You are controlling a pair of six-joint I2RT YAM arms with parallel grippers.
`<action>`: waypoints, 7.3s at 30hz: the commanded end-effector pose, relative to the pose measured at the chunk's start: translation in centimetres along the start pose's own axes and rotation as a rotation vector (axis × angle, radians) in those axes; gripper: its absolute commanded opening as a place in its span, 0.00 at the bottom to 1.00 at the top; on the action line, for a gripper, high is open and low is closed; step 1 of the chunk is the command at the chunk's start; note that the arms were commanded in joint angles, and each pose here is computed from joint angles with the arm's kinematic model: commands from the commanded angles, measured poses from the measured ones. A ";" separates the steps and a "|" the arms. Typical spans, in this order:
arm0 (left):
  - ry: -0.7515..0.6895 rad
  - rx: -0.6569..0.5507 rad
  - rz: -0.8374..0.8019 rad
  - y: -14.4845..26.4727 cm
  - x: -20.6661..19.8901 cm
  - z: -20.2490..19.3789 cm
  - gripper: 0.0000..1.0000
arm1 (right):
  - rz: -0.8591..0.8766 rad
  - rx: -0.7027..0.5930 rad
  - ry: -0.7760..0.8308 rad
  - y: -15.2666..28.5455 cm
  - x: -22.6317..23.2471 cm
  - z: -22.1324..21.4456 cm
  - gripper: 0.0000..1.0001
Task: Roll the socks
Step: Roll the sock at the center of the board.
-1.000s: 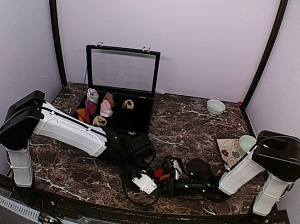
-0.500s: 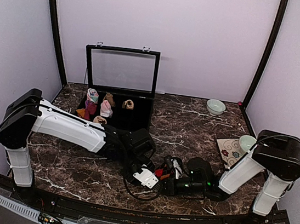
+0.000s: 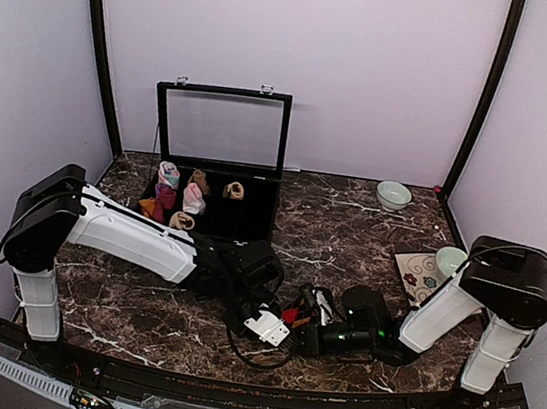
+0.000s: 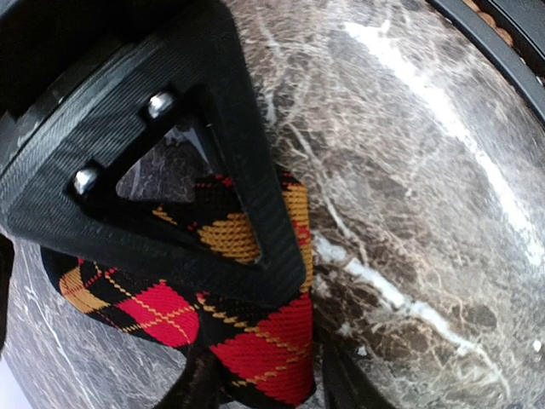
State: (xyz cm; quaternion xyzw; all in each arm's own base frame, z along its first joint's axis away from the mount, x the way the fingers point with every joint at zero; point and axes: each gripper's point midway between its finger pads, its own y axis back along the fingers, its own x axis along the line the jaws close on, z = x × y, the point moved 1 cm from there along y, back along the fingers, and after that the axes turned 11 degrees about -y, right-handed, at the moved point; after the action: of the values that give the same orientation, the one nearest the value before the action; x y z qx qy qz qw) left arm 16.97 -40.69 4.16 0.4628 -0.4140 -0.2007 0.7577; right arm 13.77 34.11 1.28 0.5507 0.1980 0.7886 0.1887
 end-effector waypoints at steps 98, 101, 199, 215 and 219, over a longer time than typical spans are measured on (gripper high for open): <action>0.856 -0.033 -0.960 -3.7 -14.6 -3.5 0.13 | -0.169 -0.240 0.641 11.5 5.8 0.2 0.69; 0.912 -0.057 -0.966 -3.6 -14.5 -3.5 0.13 | -0.181 -0.239 0.775 10.5 7.2 0.4 0.68; 0.044 -0.149 -0.113 4.2 -1.0 3.7 0.74 | -0.436 0.004 0.116 3.6 -10.1 -7.3 0.01; -0.060 -0.093 -0.068 0.1 -0.5 3.1 0.64 | -0.402 0.031 0.020 3.4 -10.5 -7.7 0.03; -0.069 -0.089 -0.092 -0.6 -1.2 2.9 0.64 | -0.382 0.028 -0.004 3.5 -10.3 -7.5 0.04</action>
State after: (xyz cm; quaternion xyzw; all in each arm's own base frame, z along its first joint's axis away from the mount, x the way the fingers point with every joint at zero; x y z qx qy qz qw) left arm 14.08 -41.93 5.07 0.4335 -0.4028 -0.2602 0.7630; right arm 13.05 32.46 1.99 0.4817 0.1149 0.8327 0.2478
